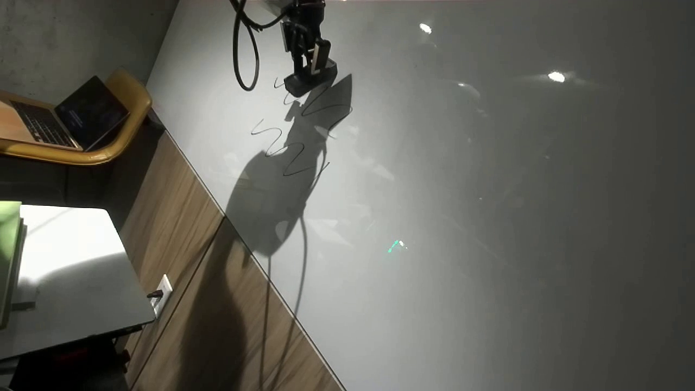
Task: Use the black eraser to wipe the whiteboard.
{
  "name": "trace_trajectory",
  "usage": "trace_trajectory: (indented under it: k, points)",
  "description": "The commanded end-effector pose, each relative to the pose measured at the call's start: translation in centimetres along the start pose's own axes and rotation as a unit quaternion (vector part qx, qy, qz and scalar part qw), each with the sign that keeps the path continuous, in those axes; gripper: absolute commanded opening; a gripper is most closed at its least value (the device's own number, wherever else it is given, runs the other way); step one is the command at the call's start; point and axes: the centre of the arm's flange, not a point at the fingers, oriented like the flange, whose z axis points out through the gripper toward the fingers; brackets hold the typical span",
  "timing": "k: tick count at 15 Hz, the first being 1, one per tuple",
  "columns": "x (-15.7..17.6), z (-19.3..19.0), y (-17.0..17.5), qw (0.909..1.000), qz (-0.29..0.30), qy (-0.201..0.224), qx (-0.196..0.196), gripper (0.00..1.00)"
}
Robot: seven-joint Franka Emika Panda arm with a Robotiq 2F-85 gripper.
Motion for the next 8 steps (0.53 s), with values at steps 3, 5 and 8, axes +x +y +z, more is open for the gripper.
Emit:
trace_trajectory:
  k: [3, 5, 8]
  points:
    - [-1.3, 5.3, 0.5, 0.9995, -0.005, -0.008, -0.029, 0.28]
    - [-1.4, 7.3, 0.9, 0.9993, 0.001, -0.018, -0.032, 0.28]
    - [-1.7, 9.9, 1.6, 0.9989, 0.012, -0.036, -0.029, 0.28]
